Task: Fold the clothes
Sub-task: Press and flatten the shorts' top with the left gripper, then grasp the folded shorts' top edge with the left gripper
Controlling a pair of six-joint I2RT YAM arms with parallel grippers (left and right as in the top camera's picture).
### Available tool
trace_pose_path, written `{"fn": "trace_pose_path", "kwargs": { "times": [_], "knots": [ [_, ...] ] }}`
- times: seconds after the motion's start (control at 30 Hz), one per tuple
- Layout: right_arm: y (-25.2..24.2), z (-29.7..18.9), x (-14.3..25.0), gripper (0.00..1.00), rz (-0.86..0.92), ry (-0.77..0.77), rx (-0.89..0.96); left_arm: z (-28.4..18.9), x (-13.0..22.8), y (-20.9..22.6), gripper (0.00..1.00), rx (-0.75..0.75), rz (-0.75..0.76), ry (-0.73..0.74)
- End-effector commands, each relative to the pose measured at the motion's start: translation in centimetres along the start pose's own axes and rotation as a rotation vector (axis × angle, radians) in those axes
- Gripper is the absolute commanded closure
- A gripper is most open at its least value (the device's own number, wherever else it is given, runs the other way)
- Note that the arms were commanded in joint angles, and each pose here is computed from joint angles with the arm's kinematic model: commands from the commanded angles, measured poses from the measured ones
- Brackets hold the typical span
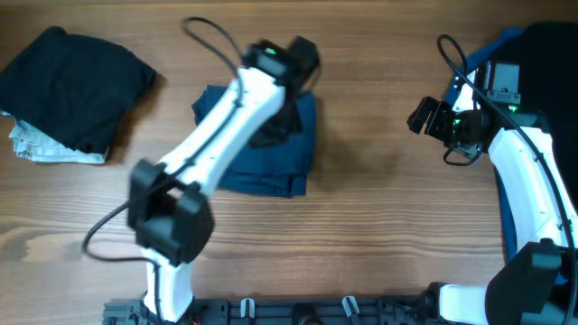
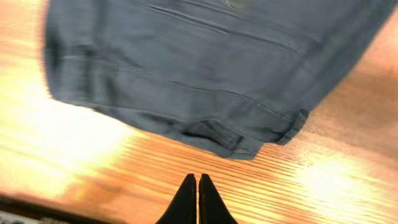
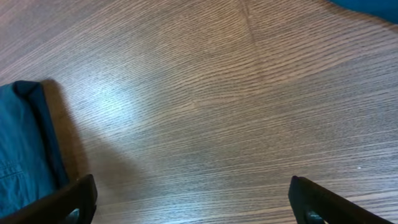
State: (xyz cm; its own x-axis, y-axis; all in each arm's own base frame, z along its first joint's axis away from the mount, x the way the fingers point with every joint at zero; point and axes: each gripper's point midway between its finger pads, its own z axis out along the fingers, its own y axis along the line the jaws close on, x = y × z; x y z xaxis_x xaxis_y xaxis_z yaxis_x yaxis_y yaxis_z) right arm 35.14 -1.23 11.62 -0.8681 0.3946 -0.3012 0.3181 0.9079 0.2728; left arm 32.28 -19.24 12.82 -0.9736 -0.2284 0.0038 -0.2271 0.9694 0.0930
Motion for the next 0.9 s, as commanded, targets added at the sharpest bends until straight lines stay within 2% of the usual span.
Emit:
{"fn": "trace_pose_path", "kwargs": {
  "times": [0.0, 0.23, 0.37, 0.47, 0.7, 0.8, 0.87],
  "knots": [
    [0.0, -0.5, -0.6, 0.00, -0.003, -0.024, 0.008, 0.7, -1.3, 3.5, 0.96, -0.050, -0.179, 0.031],
    [0.0, -0.5, -0.6, 0.01, -0.002, -0.024, 0.008, 6.9, -1.4, 8.2, 0.96, -0.107, -0.387, 0.144],
    [0.0, -0.5, -0.6, 0.01, -0.003, -0.024, 0.008, 9.9, -1.4, 9.0, 0.96, -0.037, -0.465, 0.207],
    [0.0, -0.5, -0.6, 0.00, -0.002, -0.024, 0.008, 11.8, -1.9, 10.4, 0.96, -0.031, -0.510, 0.201],
    [0.0, -0.5, -0.6, 0.00, -0.002, -0.024, 0.008, 14.7, -4.3, 12.7, 0.96, -0.099, -0.510, 0.027],
    [0.0, -0.5, -0.6, 0.00, -0.002, -0.024, 0.008, 15.0, -7.7, 11.4, 0.96, -0.022, -0.358, -0.102],
    [0.0, -0.5, -0.6, 0.01, -0.002, -0.024, 0.008, 14.3, -11.6, 10.4, 0.94, 0.019, -0.217, -0.261]
  ]
}}
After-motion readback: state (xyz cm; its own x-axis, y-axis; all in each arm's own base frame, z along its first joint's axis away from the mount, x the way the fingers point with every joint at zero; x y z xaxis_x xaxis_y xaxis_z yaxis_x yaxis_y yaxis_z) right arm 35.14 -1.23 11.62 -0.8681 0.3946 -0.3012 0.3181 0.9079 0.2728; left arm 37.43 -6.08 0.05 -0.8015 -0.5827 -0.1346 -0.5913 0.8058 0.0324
